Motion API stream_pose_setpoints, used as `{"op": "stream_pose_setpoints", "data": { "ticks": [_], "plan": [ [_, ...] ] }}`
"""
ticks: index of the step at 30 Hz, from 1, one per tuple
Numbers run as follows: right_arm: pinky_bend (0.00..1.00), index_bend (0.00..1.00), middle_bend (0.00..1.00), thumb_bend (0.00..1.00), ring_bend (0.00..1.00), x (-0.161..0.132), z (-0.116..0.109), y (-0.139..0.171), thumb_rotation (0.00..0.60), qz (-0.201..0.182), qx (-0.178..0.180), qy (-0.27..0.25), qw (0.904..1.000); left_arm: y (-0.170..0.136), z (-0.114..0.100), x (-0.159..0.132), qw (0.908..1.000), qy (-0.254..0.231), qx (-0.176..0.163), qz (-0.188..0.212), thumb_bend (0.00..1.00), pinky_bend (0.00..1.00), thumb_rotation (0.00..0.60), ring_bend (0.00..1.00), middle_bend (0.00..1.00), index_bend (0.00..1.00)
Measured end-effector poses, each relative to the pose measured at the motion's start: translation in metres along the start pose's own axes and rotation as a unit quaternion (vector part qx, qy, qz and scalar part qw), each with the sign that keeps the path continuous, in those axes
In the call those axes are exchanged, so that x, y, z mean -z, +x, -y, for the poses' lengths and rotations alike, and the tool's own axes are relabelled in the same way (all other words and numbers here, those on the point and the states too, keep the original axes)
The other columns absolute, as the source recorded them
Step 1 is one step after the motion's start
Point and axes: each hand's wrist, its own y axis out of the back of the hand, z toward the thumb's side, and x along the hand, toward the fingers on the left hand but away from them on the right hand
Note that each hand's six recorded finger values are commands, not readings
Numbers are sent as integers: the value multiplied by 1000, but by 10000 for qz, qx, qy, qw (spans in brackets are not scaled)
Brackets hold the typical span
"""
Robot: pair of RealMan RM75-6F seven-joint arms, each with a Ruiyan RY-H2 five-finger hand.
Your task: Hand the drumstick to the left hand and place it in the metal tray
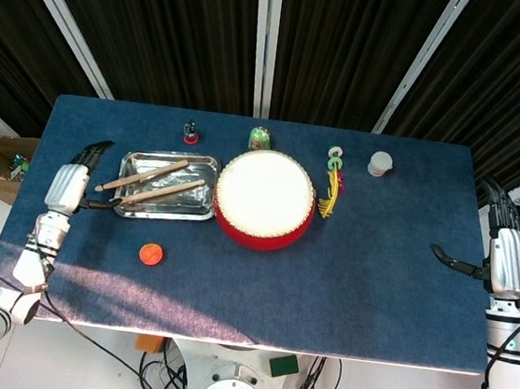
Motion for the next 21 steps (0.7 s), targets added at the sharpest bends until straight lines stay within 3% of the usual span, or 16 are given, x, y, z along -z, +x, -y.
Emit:
{"op": "stream_pose_setpoints", "data": {
  "ticks": [3, 8, 15, 21],
  "plan": [
    [90, 0, 97, 165, 2, 11, -3, 5, 600, 44, -239, 354, 9991, -13, -32, 5, 9997, 190, -162, -46, 62, 183, 600, 90, 87, 108],
    [89, 0, 99, 176, 2, 29, -8, 20, 600, -122, -456, 1042, 9934, -43, -75, 9, 9977, 570, -274, -253, 93, 183, 600, 92, 88, 119],
    [75, 0, 79, 176, 0, 54, -5, 59, 600, -164, -556, 1368, 9889, -118, -126, 2, 9892, 1215, -430, -698, 92, 183, 600, 92, 88, 119],
    [69, 0, 79, 176, 0, 63, 2, 81, 600, -98, -680, 1342, 9886, -172, -115, -12, 9865, 1362, -202, -885, 92, 183, 600, 92, 88, 119]
  ]
}}
